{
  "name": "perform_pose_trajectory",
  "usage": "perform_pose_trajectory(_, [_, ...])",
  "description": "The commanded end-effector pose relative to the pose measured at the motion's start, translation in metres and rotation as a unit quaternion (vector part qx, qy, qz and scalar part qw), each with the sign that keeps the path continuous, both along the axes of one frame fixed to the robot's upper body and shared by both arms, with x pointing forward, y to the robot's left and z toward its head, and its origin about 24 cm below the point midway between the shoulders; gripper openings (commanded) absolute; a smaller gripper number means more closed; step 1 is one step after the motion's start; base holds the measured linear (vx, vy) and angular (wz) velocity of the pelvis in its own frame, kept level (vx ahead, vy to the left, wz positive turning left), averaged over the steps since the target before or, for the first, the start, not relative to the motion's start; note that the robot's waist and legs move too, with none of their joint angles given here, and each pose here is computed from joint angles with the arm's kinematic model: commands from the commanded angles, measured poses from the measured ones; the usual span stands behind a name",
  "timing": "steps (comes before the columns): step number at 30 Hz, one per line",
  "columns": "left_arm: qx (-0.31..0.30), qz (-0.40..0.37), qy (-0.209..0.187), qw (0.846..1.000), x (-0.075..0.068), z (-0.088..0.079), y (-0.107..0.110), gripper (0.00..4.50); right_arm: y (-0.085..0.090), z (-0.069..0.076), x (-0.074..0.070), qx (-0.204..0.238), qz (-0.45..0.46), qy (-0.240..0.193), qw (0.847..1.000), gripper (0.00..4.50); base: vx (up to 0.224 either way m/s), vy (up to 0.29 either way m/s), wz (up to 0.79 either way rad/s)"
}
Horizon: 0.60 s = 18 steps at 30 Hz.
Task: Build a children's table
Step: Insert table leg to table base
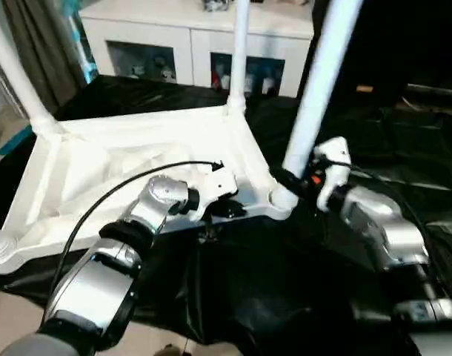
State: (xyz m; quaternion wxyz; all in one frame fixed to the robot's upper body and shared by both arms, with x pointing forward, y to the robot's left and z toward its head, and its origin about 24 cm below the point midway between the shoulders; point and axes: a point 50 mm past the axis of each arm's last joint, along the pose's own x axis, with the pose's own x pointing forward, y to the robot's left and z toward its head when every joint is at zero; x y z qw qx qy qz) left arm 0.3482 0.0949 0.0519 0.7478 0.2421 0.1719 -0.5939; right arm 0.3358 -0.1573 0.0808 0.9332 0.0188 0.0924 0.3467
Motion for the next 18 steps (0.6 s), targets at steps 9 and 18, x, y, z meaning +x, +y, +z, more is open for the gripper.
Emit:
perform_pose_trajectory(9, [0.031, -0.024, 0.01, 0.999, -0.005, -0.006, 0.003, 0.0, 0.003, -0.018, 0.001, -0.039, 0.022, 0.059, 0.997, 1.89, 0.0, 0.0, 0.0])
perform_pose_trajectory(18, [0.021, -0.04, 0.007, 0.999, -0.006, -0.002, 0.0, 0.0, 0.0, -0.022, 0.006, 0.0, -0.005, 0.078, 0.997, 1.89, 0.0, 0.0, 0.0])
